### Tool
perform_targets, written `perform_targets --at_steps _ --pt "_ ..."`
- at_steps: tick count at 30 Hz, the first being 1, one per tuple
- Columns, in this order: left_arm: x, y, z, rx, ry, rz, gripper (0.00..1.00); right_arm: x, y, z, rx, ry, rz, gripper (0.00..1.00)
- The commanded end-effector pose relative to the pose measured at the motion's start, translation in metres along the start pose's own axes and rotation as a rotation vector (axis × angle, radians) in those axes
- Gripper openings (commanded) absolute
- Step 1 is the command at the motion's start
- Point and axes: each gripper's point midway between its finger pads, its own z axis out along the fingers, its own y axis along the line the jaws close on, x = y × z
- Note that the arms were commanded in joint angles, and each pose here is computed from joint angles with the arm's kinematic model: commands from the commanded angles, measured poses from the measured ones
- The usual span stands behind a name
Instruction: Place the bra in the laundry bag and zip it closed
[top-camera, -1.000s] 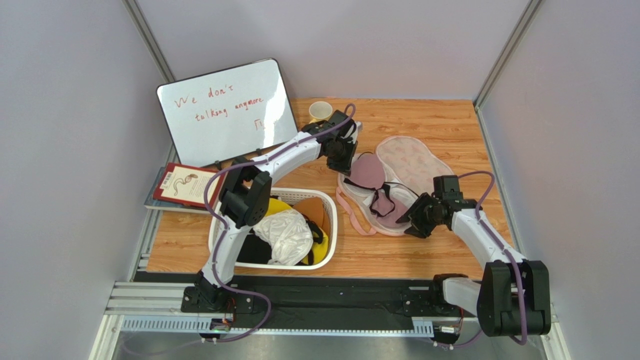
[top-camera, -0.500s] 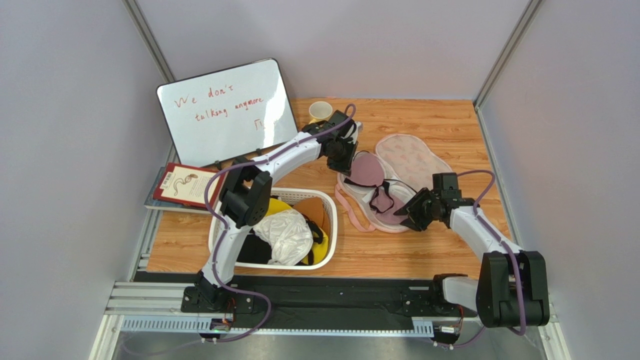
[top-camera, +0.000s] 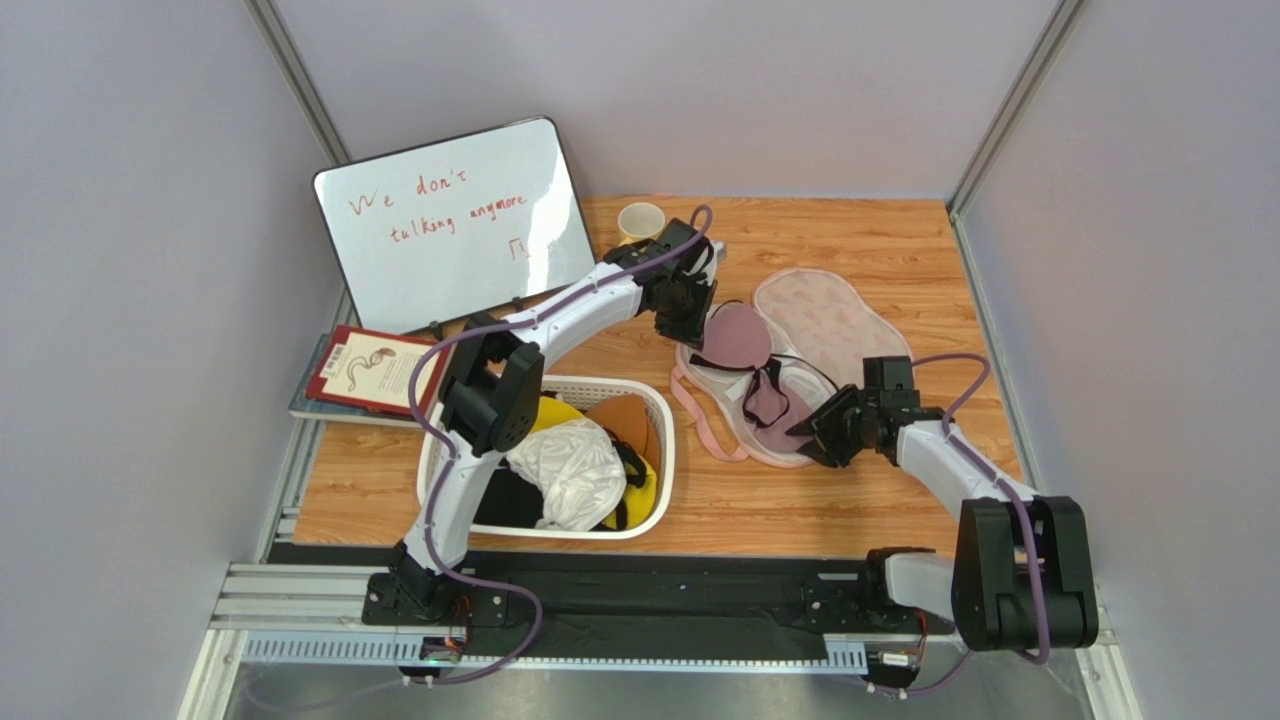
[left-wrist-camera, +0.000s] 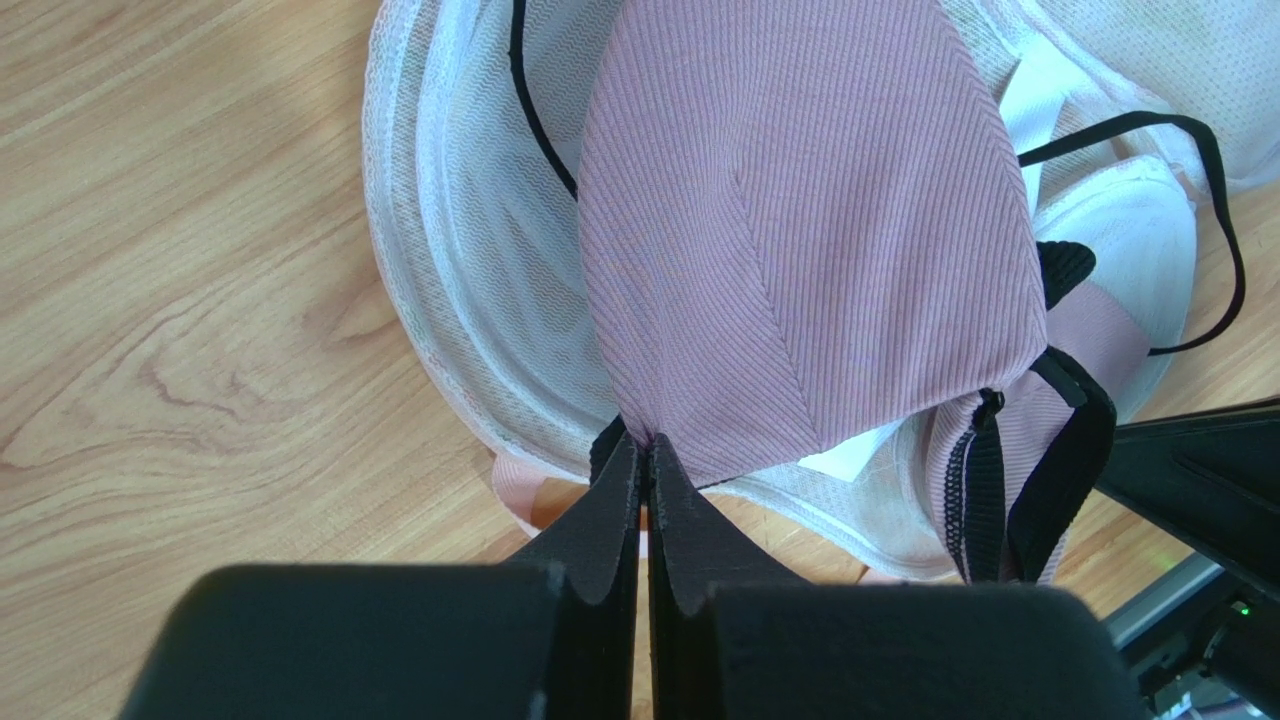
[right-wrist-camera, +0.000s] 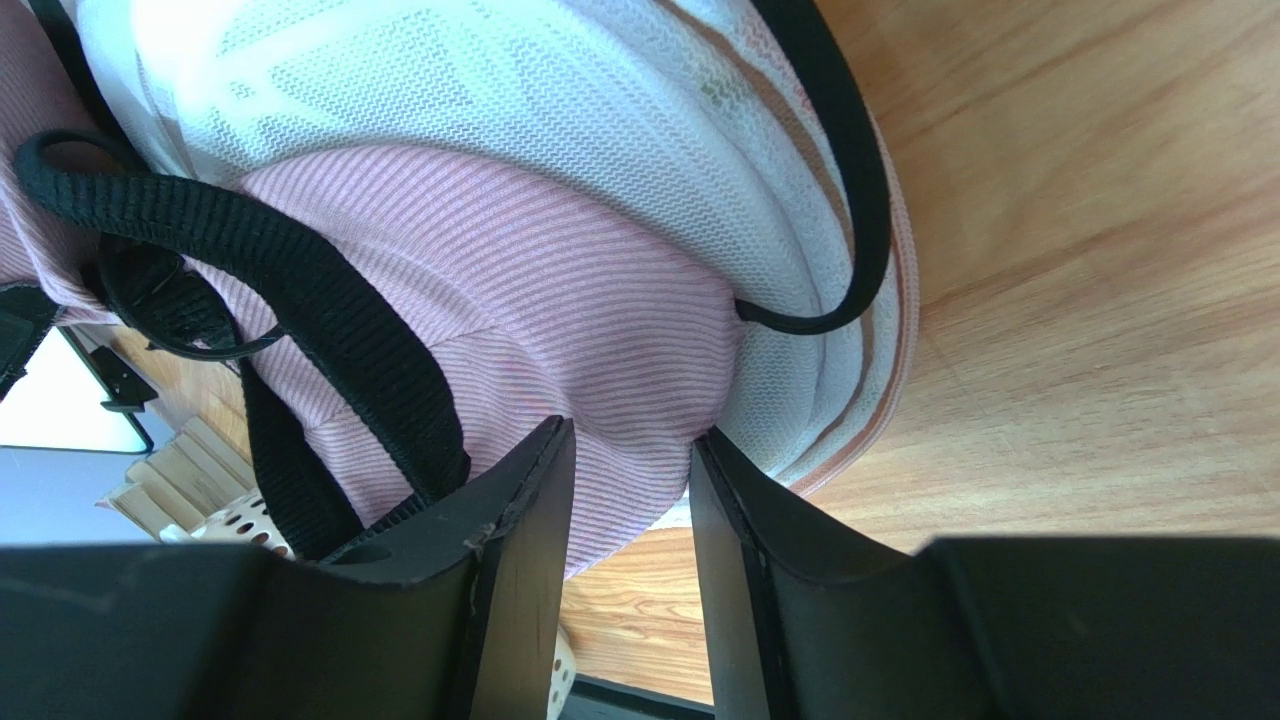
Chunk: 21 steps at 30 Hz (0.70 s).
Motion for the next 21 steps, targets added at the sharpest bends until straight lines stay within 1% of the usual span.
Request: perform_targets --at_steps 1,6,8,10,11,13,14,16,17,21 --pt "-0.015 -0.008 -0.004 0.024 -0.04 0.038 0.0 -0.004 -0.001 -0.001 -0.009 -0.04 0.01 0.4" --pt "-0.014 -0.011 -0.003 0.037 -0.036 0.037 0.0 -0.006 -0.001 0.001 -0.01 -0.051 -0.001 0.39" --pt "-0.014 -0.009 -0.002 0.031 -0.034 0.039 0.0 -0.012 -0.001 0.002 -0.01 -0.082 -0.02 0.38" --pt "-0.015 -0.01 -0.002 0.036 -0.038 0.043 0.0 -0.023 0.003 0.001 -0.011 -0.127 -0.055 0.33" --pt "-0.016 -0.01 -0.002 0.037 -0.039 0.045 0.0 -0.025 0.003 -0.001 -0.01 -0.136 -0.09 0.27" --pt "-0.016 -0.011 -0.002 0.035 -0.043 0.053 0.0 -0.032 0.01 -0.005 -0.019 -0.161 -0.136 0.19" --pt "-0.017 -0.01 -0.003 0.031 -0.046 0.054 0.0 -0.034 0.012 -0.008 -0.02 -0.168 -0.186 0.11" --pt "-0.018 -0.009 -0.002 0.025 -0.049 0.056 0.0 -0.038 0.016 -0.013 -0.02 -0.179 -0.243 0.02" --pt "-0.018 -0.009 -0.001 0.025 -0.047 0.057 0.0 -0.042 0.02 -0.018 -0.015 -0.189 -0.294 0.0" --pt "-0.02 -0.009 0.004 0.029 -0.046 0.054 0.0 -0.058 0.027 -0.028 0.018 -0.239 -0.406 0.0"
